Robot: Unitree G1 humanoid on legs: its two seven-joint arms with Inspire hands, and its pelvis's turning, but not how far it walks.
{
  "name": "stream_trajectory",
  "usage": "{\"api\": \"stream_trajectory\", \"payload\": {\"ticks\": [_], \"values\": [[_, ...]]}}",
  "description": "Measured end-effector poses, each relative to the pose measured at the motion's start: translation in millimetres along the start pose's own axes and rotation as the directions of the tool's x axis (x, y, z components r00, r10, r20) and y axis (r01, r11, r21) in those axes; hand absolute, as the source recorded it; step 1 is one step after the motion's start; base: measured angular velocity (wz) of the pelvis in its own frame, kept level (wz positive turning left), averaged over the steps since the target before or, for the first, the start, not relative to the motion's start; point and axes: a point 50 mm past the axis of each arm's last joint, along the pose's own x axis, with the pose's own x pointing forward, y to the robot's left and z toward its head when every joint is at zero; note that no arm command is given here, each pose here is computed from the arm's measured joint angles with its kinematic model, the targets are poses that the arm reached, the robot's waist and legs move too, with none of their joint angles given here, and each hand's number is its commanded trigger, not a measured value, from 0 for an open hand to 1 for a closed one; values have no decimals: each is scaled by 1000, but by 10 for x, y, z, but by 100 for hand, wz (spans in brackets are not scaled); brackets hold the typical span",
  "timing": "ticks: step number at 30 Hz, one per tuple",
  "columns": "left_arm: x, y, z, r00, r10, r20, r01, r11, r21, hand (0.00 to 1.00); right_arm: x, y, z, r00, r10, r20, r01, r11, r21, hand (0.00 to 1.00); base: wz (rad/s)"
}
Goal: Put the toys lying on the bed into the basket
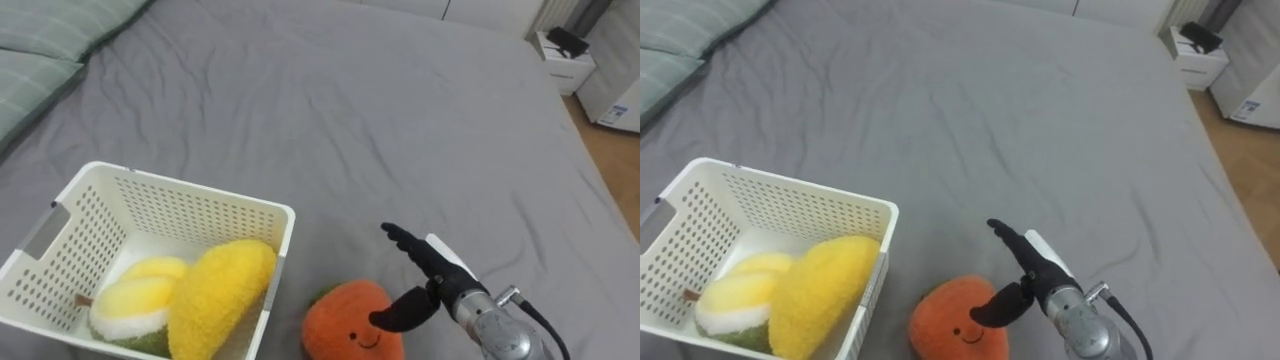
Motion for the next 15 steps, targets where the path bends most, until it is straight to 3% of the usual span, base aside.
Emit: {"api": "stream_trajectory", "payload": {"ticks": [15], "values": [[-8, -54, 106, 999, -23, 43, 23, 1000, 8, 0, 0, 140, -111, 994, 76, -84, -85, 990, -114, 0, 1]]}}
